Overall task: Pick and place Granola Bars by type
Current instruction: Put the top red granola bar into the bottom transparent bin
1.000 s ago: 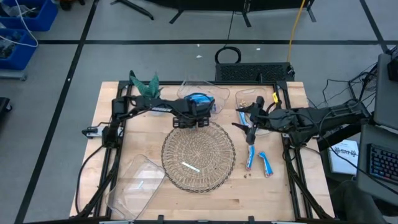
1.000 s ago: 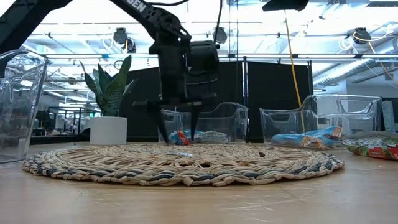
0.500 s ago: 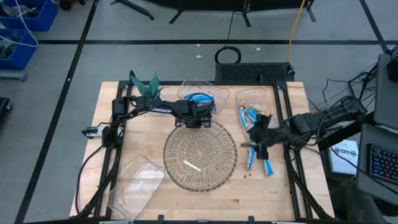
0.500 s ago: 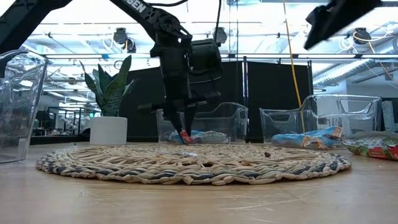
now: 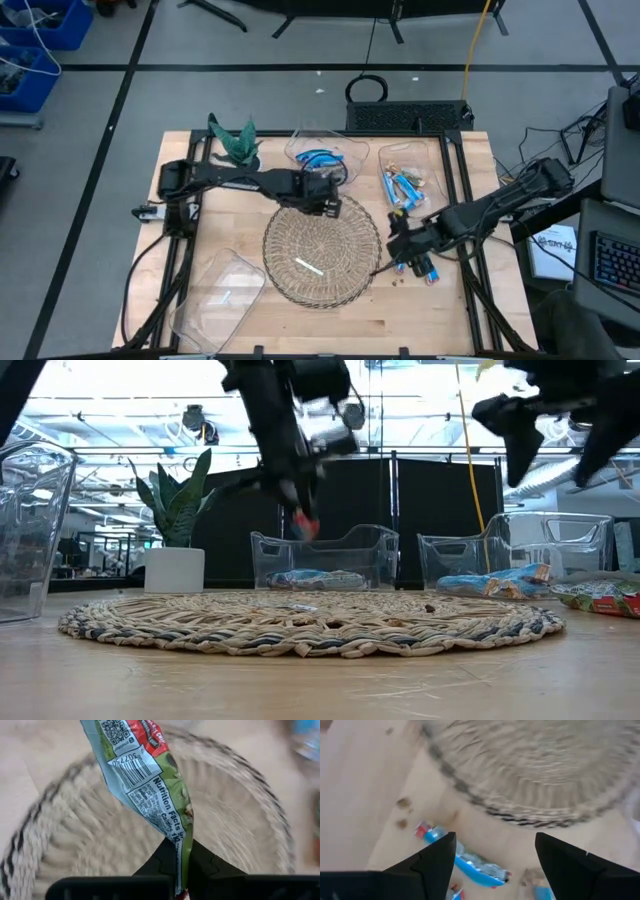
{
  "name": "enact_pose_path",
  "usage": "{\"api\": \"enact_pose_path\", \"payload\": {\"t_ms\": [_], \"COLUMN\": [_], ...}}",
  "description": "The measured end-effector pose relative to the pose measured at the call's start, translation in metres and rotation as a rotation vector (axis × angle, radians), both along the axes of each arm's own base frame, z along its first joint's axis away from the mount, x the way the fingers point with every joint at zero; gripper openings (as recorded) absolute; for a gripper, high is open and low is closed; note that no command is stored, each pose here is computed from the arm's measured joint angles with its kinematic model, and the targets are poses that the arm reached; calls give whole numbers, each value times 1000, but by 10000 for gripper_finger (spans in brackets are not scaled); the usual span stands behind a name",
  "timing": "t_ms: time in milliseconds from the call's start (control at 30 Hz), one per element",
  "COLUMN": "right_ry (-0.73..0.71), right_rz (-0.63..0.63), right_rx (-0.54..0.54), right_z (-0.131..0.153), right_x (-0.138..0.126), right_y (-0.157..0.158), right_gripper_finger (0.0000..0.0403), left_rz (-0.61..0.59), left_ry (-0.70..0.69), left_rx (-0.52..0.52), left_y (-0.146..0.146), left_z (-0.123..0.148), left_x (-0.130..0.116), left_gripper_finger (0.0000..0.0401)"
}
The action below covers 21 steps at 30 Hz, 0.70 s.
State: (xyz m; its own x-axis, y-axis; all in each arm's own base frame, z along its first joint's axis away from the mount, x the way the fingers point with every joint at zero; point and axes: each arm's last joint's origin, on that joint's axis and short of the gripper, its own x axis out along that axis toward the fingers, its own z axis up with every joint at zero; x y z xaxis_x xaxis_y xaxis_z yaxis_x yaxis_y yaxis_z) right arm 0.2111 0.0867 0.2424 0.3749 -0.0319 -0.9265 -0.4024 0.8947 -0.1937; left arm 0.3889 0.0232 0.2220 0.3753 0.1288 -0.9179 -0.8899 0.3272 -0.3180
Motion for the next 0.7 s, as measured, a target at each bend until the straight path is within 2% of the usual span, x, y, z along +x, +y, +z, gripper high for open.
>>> {"api": "enact_pose_path", "payload": {"t_ms": [233,400,533,700], "right_ry": [133,215,247,316], "right_rz": [139,211,245,263], "right_rx": [-70,-126,-143,-162], "right_z": [-16,-25,-30,-46], "right_x": [4,7,9,0], "right_y": [0,-5,-7,-10], "right_gripper_finger": [290,299,294,291], "left_rz": [-161,-227,-253,-218], "left_ry": [-102,-181,-196,-102], "left_rx": [29,2,-40,-102], "left_y": [-70,-121,-156,-188], "left_z": [49,74,82,77], "left_x": [-27,-51,-71,-97], "left_gripper_finger": [15,15,15,15]}}
